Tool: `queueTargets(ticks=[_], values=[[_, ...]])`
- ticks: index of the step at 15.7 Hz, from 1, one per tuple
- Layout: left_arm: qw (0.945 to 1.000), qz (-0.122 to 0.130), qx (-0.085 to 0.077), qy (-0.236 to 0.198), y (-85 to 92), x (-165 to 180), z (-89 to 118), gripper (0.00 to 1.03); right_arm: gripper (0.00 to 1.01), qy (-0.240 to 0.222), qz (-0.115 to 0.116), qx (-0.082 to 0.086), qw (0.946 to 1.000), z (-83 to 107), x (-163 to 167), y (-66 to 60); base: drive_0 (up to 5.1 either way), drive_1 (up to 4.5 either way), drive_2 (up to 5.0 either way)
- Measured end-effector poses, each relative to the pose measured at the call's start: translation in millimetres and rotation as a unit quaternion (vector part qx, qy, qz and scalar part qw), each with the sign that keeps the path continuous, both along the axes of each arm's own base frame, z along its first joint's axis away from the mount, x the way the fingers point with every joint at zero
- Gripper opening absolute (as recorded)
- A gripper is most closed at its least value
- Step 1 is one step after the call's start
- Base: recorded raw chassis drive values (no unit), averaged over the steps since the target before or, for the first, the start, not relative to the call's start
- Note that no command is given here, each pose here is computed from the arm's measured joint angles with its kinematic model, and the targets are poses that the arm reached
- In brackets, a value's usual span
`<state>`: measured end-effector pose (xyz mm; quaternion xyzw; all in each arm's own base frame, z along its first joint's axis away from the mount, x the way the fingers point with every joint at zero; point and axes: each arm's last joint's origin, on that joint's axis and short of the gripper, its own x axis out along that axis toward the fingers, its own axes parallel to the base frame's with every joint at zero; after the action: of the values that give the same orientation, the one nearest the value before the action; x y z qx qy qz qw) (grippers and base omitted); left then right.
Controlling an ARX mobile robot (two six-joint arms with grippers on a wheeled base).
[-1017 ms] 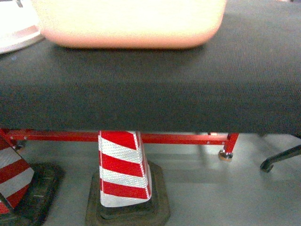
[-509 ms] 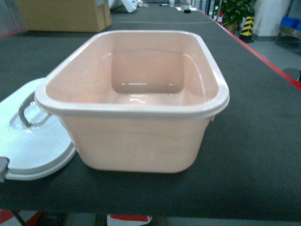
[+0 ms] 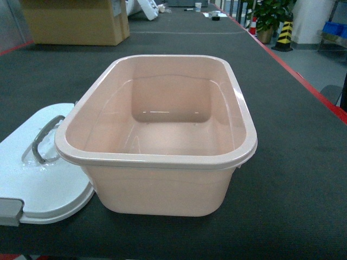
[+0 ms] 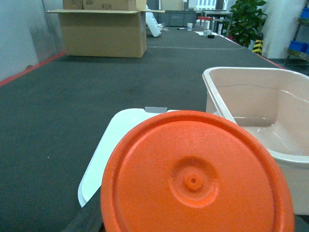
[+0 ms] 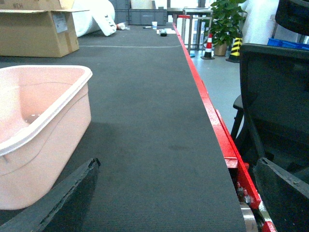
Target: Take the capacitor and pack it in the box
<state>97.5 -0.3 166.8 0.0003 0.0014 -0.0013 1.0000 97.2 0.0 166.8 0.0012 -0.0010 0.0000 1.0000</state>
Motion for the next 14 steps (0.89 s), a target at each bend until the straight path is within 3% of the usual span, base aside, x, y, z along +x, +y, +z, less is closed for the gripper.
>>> queueTargets(ticks=[5,7,9,12,14], values=[[1.0,0.0,0.0,0.0,0.0,0,0,0.44,0.98,0.0,0.0,0.0,1.0,0.0,0,0.0,0.0,0.0,0.0],[0.9987,0.044,0.01,-0.023,-4.1,11,8,0.44,0.98,0.0,0.0,0.0,1.0,0.0,0,0.0,0.0,0.0,0.0],[0.9985,0.052,0.009,-0.014,-18.0,40,14,0.44,0.98,0.0,0.0,0.0,1.0,0.0,0,0.0,0.0,0.0,0.0],[0.9962,-0.007,-0.02,-0.085,-65.8,109,63,0.44,0.98,0.0,0.0,0.0,1.0,0.0,0,0.0,0.0,0.0,0.0],[0.9983,-0.044,-0.01,-0.035,-108.7,164,56,0.44,0.98,0.0,0.0,0.0,1.0,0.0,0,0.0,0.0,0.0,0.0]])
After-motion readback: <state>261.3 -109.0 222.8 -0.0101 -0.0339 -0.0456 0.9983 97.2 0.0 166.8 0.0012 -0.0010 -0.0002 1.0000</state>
